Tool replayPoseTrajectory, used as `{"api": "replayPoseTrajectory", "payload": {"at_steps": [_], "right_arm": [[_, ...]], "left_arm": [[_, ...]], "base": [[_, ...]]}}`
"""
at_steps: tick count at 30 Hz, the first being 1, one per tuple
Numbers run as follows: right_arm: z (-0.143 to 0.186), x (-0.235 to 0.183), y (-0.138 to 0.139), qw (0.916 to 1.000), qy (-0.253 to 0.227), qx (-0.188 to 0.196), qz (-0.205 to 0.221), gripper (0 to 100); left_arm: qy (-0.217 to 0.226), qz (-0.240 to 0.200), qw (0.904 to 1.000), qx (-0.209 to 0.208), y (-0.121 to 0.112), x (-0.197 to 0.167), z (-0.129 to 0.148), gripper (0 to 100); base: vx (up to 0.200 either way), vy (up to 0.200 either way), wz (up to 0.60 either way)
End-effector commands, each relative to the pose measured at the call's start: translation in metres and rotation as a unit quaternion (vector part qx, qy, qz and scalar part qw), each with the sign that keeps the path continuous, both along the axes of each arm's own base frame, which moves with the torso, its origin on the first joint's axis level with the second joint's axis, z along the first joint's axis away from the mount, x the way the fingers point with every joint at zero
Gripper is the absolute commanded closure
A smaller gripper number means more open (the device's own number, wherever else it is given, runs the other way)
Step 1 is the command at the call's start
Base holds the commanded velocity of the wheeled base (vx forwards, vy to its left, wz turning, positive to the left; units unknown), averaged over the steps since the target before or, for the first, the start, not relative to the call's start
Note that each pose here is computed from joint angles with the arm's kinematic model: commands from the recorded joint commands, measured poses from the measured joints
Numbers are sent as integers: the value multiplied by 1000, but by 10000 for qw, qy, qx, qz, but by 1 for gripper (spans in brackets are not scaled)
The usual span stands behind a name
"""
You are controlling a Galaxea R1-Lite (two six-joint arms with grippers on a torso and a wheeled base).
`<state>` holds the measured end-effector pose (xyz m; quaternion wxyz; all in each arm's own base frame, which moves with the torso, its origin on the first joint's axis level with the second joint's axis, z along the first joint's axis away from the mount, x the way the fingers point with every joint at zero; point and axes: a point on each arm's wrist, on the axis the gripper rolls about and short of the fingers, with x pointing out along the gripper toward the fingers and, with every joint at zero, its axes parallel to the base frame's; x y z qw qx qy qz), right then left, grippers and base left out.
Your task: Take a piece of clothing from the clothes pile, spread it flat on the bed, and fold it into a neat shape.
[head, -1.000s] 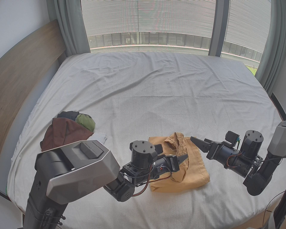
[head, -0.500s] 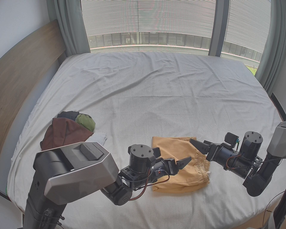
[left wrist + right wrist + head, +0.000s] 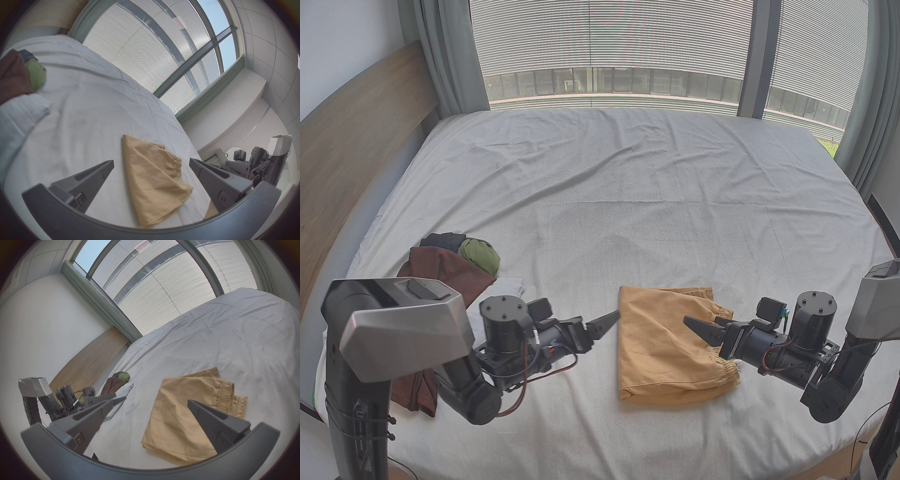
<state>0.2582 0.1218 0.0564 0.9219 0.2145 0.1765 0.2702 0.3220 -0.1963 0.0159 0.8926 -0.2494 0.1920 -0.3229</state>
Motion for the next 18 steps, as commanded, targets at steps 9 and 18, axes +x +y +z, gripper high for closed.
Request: {"api": "replayPoseTrajectory", "payload": {"at_steps": [9, 18], "right_arm": [[-47, -6, -2, 9946, 835, -545, -300, 0], [-66, -8, -34, 9833, 1393, -769, -881, 0]], "left_arm": [[-260, 836, 9957, 313, 88, -16, 22, 0], [-401, 918, 9877, 1205, 113, -18, 4, 0]], "base": [[0, 0, 0], [0, 0, 0]]}}
